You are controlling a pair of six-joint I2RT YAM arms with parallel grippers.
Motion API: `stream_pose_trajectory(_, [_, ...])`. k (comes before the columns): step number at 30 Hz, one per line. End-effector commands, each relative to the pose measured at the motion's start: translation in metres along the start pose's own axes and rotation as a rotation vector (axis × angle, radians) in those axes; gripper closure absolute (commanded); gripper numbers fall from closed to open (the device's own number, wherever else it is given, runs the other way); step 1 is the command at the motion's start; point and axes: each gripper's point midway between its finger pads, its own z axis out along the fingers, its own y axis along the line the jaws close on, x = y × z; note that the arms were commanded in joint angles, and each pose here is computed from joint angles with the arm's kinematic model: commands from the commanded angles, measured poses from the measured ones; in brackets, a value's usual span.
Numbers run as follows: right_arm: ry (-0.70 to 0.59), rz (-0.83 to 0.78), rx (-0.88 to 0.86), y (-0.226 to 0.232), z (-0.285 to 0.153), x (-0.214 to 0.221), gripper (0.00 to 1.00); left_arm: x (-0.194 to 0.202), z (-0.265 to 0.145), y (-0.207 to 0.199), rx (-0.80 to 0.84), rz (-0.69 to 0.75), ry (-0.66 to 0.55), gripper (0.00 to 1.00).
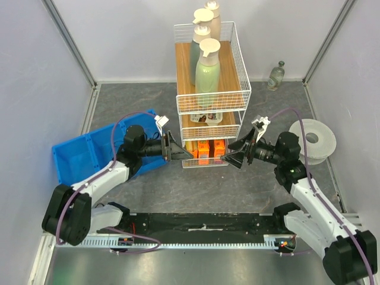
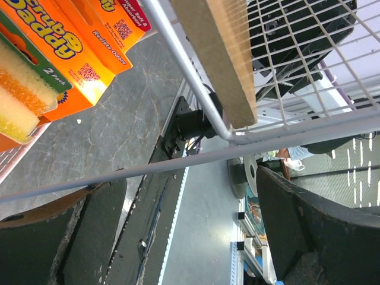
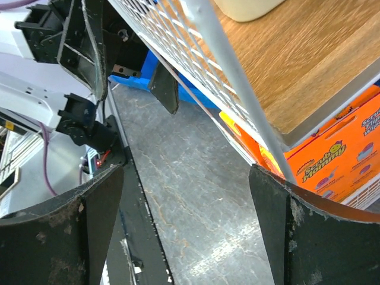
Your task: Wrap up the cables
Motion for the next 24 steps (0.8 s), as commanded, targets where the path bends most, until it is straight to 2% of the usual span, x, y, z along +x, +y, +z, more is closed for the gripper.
stream_pose_trajectory(1, [-0.078,-0.171,0.089,-0.024,0.011,-0.039,0.05,-0.05,0.013,-0.009,0.019,0.167,-0.117,0.05])
stream_pose_trajectory(11, [-0.092,-0.237,0.188,-0.111,0.015,-0.088,0.05,-0.097,0.042,0.009,0.029,0.218,-0.152,0.06])
stream_pose_trajectory(24, [-0.112,-0.293,0.26,-0.195,0.015,-0.146,0.06,-0.166,0.09,0.034,0.074,0.233,-0.194,0.1])
